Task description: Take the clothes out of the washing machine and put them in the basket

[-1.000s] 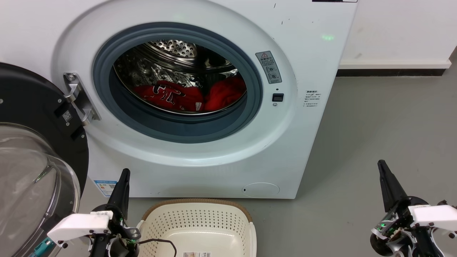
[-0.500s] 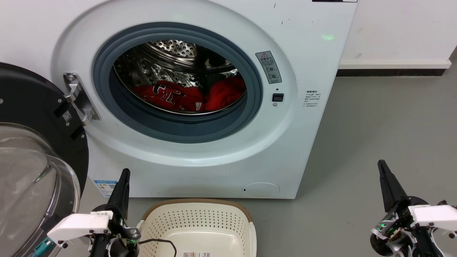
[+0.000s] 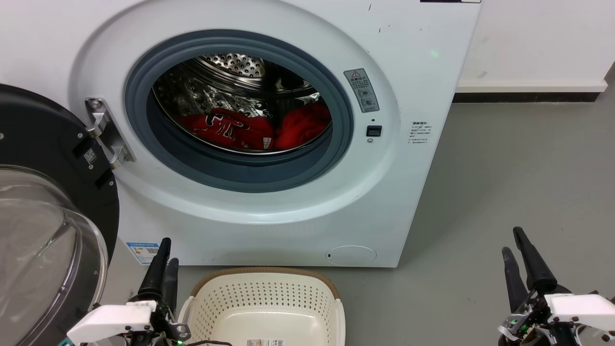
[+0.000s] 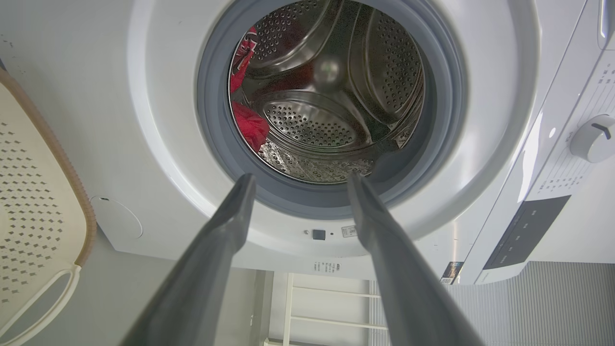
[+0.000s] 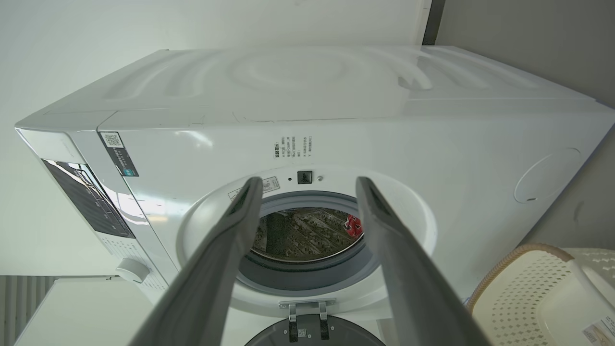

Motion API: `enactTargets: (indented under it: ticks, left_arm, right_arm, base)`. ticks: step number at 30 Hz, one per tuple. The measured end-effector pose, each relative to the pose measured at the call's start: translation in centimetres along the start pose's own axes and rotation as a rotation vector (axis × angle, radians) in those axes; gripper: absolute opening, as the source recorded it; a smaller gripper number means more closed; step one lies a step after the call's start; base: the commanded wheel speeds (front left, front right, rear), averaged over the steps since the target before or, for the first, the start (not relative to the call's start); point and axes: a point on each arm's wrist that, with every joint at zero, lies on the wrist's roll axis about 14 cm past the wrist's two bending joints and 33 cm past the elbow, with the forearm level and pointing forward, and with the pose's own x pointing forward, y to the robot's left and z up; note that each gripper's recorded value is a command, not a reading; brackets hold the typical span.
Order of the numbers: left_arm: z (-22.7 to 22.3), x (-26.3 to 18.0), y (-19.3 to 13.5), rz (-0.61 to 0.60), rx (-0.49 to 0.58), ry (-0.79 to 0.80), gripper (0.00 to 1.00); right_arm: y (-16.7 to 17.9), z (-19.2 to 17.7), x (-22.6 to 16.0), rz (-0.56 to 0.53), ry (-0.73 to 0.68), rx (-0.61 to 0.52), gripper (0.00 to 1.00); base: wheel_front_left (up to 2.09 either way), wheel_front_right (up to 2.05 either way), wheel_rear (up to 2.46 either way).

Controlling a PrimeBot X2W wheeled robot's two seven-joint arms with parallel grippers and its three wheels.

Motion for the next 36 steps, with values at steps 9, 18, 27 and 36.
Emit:
enactTargets:
  ticks: [9, 18, 27, 36]
  left_arm:
    - [1.6, -0.1, -0.3, -0.004, 0.093, -0.066, 1.0]
    - [3.0, 0.0, -1.6, -0.024, 0.239, -0.122, 1.0]
    - [3.8, 0.0, -4.8, -0.085, 0.395, -0.184, 1.0]
    - [3.9, -0.2, -7.3, -0.123, 0.568, -0.233, 1.0]
  right_arm:
    - [0.1, 1.0, -0.1, -0.001, -0.047, -0.088, 1.0]
    - [0.9, 2.1, -0.2, 0.014, -0.092, -0.276, 1.0]
    - [3.8, 2.0, 0.0, 0.09, -0.114, -0.557, 1.0]
    - [7.1, 0.3, -0.1, 0.201, -0.12, -0.852, 1.0]
  base:
    - [0.0, 0.0, 0.0]
    - [0.0, 0.0, 0.0]
    - [0.0, 0.0, 0.0]
    - [0.0, 0.0, 0.0]
